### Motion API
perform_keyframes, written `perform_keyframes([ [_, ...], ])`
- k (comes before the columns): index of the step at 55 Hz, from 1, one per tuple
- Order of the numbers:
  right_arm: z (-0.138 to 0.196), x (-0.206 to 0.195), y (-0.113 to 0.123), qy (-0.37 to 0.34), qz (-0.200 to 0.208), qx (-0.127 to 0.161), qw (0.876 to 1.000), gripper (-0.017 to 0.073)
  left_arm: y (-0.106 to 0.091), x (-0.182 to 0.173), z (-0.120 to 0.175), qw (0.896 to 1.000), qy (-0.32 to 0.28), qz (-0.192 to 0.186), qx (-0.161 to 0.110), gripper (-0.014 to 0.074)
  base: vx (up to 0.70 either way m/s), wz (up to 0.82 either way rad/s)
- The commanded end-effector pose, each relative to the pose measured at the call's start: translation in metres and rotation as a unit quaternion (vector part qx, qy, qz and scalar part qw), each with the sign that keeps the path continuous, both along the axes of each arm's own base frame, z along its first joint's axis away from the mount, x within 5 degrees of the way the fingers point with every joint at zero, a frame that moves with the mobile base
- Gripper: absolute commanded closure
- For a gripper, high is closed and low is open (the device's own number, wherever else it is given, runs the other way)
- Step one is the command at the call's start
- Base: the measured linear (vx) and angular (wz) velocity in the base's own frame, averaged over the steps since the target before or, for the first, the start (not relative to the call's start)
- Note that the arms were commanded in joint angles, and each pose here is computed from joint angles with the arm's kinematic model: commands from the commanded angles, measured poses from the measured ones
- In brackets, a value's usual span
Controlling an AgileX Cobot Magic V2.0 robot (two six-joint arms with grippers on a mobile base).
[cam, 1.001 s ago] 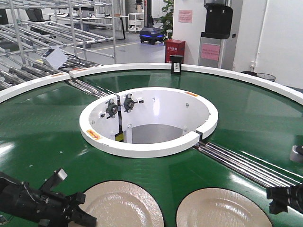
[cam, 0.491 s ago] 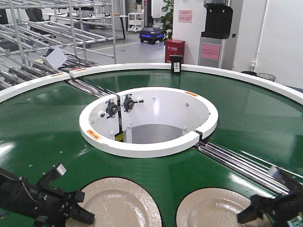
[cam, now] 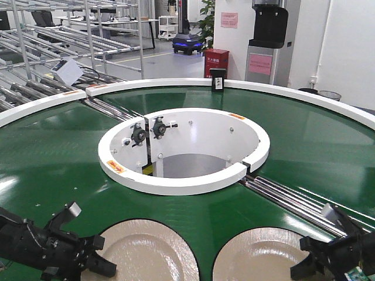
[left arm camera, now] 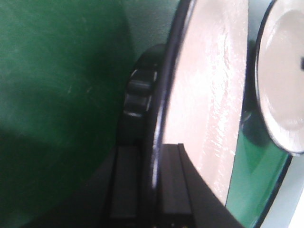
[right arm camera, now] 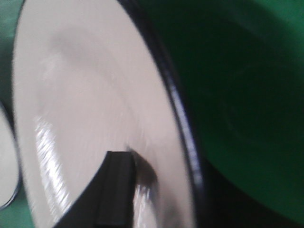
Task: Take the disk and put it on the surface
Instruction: 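Close both grippers on the plate rims and lift the plates up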
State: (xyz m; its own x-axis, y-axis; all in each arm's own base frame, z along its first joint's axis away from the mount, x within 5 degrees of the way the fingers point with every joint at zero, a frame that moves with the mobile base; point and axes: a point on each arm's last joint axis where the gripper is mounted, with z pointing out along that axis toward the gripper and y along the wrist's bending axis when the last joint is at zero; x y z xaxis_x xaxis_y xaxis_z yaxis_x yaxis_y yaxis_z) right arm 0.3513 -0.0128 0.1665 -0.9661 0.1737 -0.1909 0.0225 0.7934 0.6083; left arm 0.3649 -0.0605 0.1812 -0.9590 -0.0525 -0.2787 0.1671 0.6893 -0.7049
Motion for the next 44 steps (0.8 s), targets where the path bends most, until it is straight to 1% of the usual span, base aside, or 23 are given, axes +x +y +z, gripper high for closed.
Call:
perform_keyframes([
  [1,0.041,-0.005,-0.006,-0.052,-0.007,0.014,0.999,0.0573,-0.003,0.000,0.035,0.998,-0.015,0.035,-0.046,0.0601,0.00,0.00],
  [5,0.060,-0.007,-0.004,-0.073,-0.024,0.044,0.996,0.0571,-0.002,-0.001,0.040,0.998,-0.010,0.047,-0.050,0.0601,0.00,0.00],
  [12,0.092,-0.013,0.009,-0.114,-0.037,0.095,0.988,0.0570,-0.003,-0.007,0.063,0.997,-0.037,0.048,-0.055,0.0601,0.00,0.00],
  [16,0.109,-0.016,0.017,-0.130,-0.047,0.127,0.982,0.0568,-0.005,-0.012,0.080,0.995,-0.051,0.061,-0.068,0.0601,0.00,0.00],
  [19,0.121,-0.018,0.022,-0.138,-0.053,0.150,0.978,0.0568,-0.007,-0.015,0.091,0.992,-0.053,0.078,-0.080,0.0601,0.00,0.00],
  [21,0.133,-0.018,0.027,-0.143,-0.053,0.168,0.974,0.0568,-0.007,-0.018,0.099,0.991,-0.055,0.086,-0.088,0.0600,0.00,0.00],
  [23,0.145,-0.019,0.032,-0.151,-0.048,0.181,0.971,0.0568,-0.007,-0.020,0.103,0.990,-0.053,0.093,-0.091,0.0599,0.00,0.00],
  [26,0.162,-0.018,0.039,-0.170,-0.036,0.185,0.967,0.0568,-0.007,-0.023,0.109,0.989,-0.052,0.099,-0.095,0.0599,0.00,0.00],
  [29,0.181,-0.017,0.049,-0.191,-0.020,0.181,0.965,0.0568,-0.007,-0.025,0.111,0.988,-0.045,0.107,-0.101,0.0598,0.00,0.00],
  [33,0.200,-0.013,0.061,-0.205,-0.009,0.173,0.963,0.0568,-0.012,-0.027,0.113,0.987,-0.035,0.111,-0.107,0.0598,0.00,0.00],
  [37,0.218,-0.011,0.074,-0.218,-0.009,0.173,0.961,0.0567,-0.027,-0.029,0.114,0.988,-0.028,0.097,-0.119,0.0598,0.00,0.00],
  [44,0.238,-0.010,0.084,-0.237,-0.004,0.172,0.956,0.0567,-0.053,-0.034,0.116,0.988,-0.028,0.074,-0.130,0.0598,0.00,0.00],
])
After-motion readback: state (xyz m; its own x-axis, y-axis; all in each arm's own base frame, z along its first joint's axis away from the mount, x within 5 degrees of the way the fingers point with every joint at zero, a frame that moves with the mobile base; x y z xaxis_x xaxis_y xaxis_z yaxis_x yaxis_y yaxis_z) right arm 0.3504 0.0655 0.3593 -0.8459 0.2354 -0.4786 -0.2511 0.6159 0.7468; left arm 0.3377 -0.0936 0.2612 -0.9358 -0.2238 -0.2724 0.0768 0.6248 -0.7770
